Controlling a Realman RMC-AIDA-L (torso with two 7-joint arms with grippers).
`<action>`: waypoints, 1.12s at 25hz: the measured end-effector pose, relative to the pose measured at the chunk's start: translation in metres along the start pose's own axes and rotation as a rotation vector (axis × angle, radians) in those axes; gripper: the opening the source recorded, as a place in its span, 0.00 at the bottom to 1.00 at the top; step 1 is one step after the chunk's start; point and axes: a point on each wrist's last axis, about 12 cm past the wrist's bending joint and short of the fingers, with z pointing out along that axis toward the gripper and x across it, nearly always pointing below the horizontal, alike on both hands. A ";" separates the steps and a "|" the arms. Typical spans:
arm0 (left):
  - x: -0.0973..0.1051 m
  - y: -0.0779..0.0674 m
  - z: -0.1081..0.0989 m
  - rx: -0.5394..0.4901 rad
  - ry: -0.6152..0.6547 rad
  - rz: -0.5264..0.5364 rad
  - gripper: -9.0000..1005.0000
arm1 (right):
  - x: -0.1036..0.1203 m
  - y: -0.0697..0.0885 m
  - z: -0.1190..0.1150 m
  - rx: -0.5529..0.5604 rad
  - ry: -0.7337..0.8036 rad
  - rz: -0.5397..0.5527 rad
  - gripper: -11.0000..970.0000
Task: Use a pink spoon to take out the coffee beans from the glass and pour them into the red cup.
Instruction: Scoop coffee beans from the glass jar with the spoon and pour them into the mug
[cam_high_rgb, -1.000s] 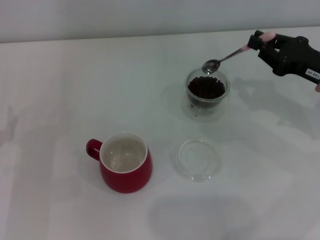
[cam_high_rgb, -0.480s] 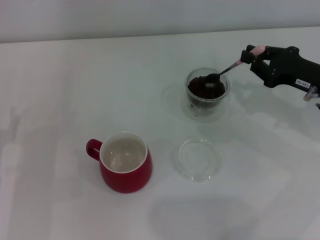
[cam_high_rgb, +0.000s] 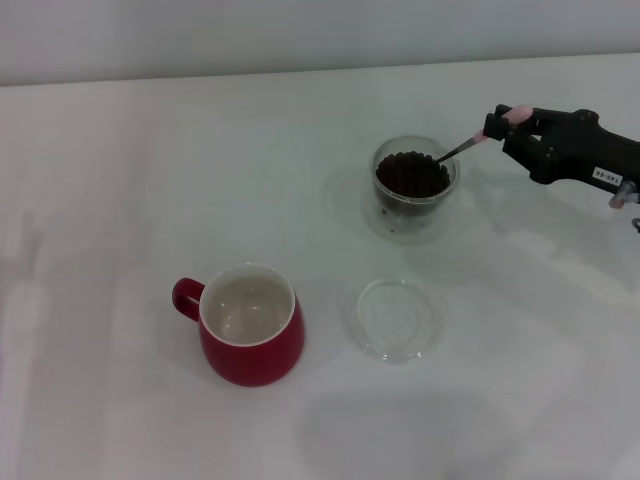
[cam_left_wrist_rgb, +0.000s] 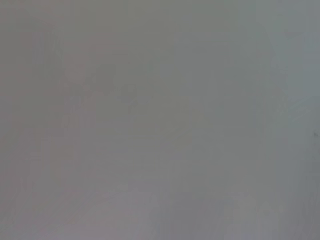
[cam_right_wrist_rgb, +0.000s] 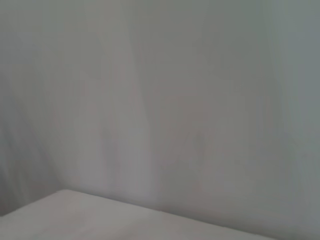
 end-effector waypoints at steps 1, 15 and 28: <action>0.000 0.000 0.000 0.000 0.000 0.000 0.89 | 0.000 0.000 0.000 -0.001 0.003 0.012 0.16; -0.002 0.004 0.002 -0.009 -0.008 0.013 0.89 | -0.003 -0.011 -0.002 0.054 0.023 0.359 0.16; -0.005 0.008 0.003 -0.011 -0.019 0.036 0.89 | -0.007 -0.016 0.007 0.075 0.051 0.564 0.16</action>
